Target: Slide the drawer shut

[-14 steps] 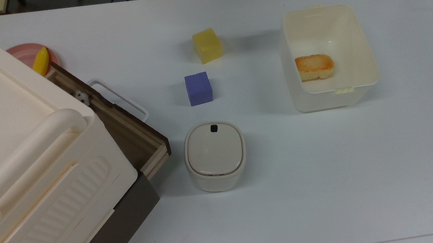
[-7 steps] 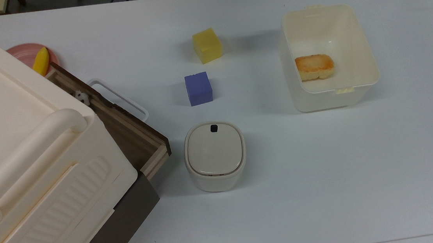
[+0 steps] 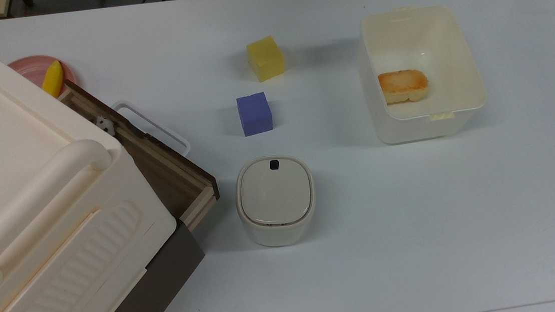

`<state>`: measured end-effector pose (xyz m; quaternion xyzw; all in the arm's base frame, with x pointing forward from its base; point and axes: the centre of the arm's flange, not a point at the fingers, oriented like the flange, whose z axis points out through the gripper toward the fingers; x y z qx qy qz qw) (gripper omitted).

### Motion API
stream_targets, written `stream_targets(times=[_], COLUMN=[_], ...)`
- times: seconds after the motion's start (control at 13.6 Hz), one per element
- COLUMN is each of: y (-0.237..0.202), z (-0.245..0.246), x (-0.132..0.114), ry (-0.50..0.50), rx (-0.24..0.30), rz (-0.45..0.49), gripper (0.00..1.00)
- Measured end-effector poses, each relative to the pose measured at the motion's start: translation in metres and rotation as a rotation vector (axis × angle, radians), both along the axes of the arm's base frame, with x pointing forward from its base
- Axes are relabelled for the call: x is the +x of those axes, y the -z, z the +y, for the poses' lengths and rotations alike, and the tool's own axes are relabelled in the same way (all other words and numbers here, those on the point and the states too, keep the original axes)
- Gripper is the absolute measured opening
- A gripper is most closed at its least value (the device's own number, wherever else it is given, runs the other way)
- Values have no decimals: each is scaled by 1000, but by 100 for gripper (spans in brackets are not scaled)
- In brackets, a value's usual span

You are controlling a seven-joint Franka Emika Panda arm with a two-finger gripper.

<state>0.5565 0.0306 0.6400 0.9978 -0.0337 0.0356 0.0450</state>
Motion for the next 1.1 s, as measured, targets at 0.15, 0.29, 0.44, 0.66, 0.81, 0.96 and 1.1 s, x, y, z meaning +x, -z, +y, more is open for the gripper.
stream_targets(times=[0.15,0.29,0.44,0.66,0.81,0.96,1.1], y=[1,1,2,2,2,3,3], z=[0,0,0,0,0,0,0], x=[0,0,0,0,1,1,1], ry=[0,0,0,0,0,0,0], rx=[0,0,0,0,0,0,0], rz=[1,2,4,4,5,5,6], gripper=[100,100,100,100,100,100,100])
